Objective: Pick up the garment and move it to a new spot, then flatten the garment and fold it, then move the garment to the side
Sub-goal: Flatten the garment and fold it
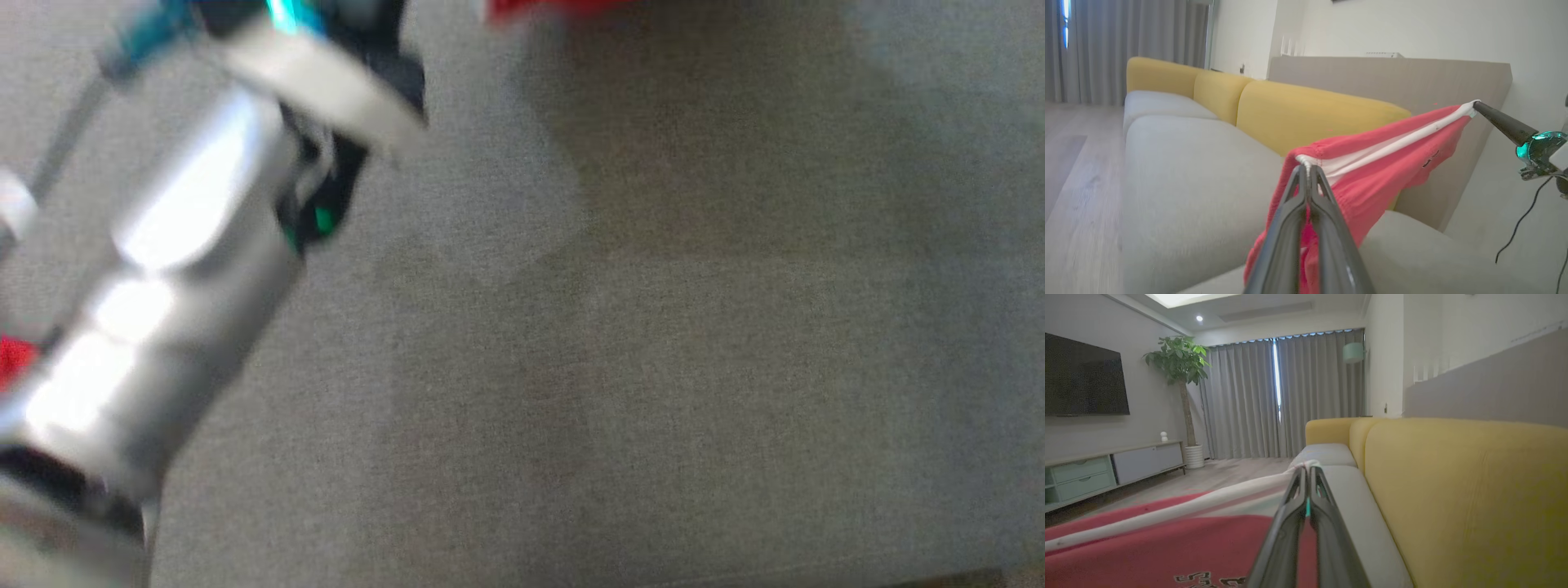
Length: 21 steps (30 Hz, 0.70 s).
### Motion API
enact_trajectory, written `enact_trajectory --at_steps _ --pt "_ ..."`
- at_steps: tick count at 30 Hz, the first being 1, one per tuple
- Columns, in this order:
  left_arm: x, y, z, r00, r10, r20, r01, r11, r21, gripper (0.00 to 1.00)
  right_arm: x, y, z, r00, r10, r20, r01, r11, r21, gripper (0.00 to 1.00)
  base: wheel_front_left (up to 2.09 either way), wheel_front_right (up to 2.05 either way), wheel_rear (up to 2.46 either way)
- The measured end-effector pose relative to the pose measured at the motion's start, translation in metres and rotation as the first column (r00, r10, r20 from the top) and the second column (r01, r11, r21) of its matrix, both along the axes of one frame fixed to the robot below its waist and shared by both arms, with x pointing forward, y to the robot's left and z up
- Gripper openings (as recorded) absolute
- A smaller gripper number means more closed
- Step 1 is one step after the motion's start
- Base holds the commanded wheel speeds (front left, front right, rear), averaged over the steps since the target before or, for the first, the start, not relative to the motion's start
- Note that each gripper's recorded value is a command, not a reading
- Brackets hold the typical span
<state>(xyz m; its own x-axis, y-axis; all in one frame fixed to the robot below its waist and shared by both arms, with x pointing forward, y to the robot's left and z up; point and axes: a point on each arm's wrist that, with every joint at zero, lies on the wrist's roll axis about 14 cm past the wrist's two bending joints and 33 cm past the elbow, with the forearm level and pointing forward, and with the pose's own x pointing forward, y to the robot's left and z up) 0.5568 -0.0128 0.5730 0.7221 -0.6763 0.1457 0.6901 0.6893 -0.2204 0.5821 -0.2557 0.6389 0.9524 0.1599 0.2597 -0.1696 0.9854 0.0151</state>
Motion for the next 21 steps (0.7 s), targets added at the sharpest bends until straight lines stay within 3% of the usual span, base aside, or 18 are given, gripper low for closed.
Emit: enact_trajectory --at_steps 5,13,21 --pt "-0.042 0.010 -0.040 0.997 0.001 -0.080 0.000 1.000 0.015 0.00 -0.034 0.000 -0.049 0.994 0.008 -0.105 -0.004 0.999 0.041 0.00 0.00 0.00 0.00" --pt "-0.155 0.021 -0.108 0.968 0.004 -0.249 0.009 0.999 0.052 0.00 -0.131 -0.008 -0.120 0.960 -0.002 -0.280 0.036 0.992 0.119 0.00 0.00 0.00 0.00" --pt "-0.231 0.023 -0.118 0.954 0.009 -0.300 -0.004 1.000 0.019 0.00 -0.214 -0.021 -0.140 0.936 -0.054 -0.349 0.121 0.977 0.174 0.00 0.00 0.00 0.00"
